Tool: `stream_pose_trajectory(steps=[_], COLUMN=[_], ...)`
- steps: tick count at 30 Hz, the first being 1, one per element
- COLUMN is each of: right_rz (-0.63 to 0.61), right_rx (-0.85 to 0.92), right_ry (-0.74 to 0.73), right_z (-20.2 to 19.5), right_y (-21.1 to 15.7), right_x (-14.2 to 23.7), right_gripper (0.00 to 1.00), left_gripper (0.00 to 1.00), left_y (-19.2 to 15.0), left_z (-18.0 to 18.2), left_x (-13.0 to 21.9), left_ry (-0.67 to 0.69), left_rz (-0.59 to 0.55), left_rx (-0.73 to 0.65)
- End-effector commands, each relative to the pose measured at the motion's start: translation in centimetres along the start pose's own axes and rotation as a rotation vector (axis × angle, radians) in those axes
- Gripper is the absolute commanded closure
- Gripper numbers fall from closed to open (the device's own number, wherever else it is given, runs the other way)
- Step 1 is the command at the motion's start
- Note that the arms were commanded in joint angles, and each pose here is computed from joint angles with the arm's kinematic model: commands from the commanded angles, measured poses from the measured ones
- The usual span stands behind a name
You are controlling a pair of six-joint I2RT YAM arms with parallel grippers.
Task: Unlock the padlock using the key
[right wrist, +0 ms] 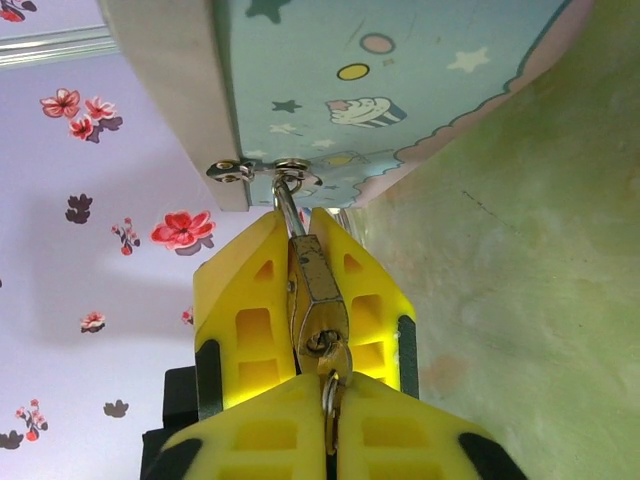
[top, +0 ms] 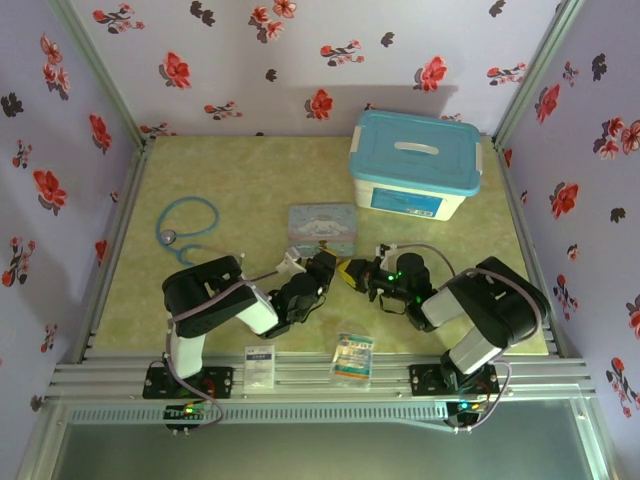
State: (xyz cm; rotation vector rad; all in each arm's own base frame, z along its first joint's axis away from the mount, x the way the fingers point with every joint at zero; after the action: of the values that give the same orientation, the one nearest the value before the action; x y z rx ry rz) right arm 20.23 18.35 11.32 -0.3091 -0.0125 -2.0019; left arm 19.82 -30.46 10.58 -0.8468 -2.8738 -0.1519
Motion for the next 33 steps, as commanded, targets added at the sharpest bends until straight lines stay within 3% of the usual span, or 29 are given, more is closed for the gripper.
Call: stream_pose_trajectory(steps=[1, 4, 9, 17, 24, 30, 33], right_rz=[-0.038, -0.057, -0.128, -0.064, -0.065, -0.006, 0.006], right_rx=[0.148, 0.198, 0.279, 0.317, 0.834, 1.075, 1.109], right_ry=[-0.003, -0.121, -0.263, -0.323, -0.69, -0.751, -0.739], right_z=[1.8, 1.3, 1.7, 0.8, 3.1, 3.9, 3.9], right_y=[0.1, -0.1, -0.4, -1.0, -2.4, -2.6, -2.7], right_x=[0.1, 1.2, 3.8, 3.9, 5.2, 5.3, 4.7], right_gripper=[0.88, 0.79, 0.72, 0.75, 0.63, 0.62, 0.62], left_gripper=[1.0, 1.0, 1.0, 1.0, 1.0, 1.0, 1.0], left_y=[-2.3, -2.1, -1.6, -1.9, -1.7, -1.6, -1.6], left_z=[-0.8, -0.8, -0.4, -0.5, -0.3, -0.1, 0.1], left_x=[0.5, 0.6, 0.7, 0.4, 0.5, 0.7, 0.9], left_ry=[-0.047, -0.046, -0.033, -0.038, -0.031, -0.02, -0.01], left_rz=[0.132, 0.114, 0.089, 0.096, 0.093, 0.094, 0.105], left_rx=[0.011, -0.002, -0.027, -0.027, -0.023, -0.03, -0.023])
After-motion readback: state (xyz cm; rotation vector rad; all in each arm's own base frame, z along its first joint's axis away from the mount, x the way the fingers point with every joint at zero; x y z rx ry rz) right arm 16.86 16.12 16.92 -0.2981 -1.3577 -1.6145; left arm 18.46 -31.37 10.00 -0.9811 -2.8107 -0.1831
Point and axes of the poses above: each hand's point on the last joint's axis, 136 mm out from that joint toward the fingers, its own x axis back along the fingers, its own z axis along the line the jaws close on, y = z × x, the point moved 9 cm from there along x, back along the fingers, and after that the axes turned 2 degrees about -x, right-handed, at the moved point
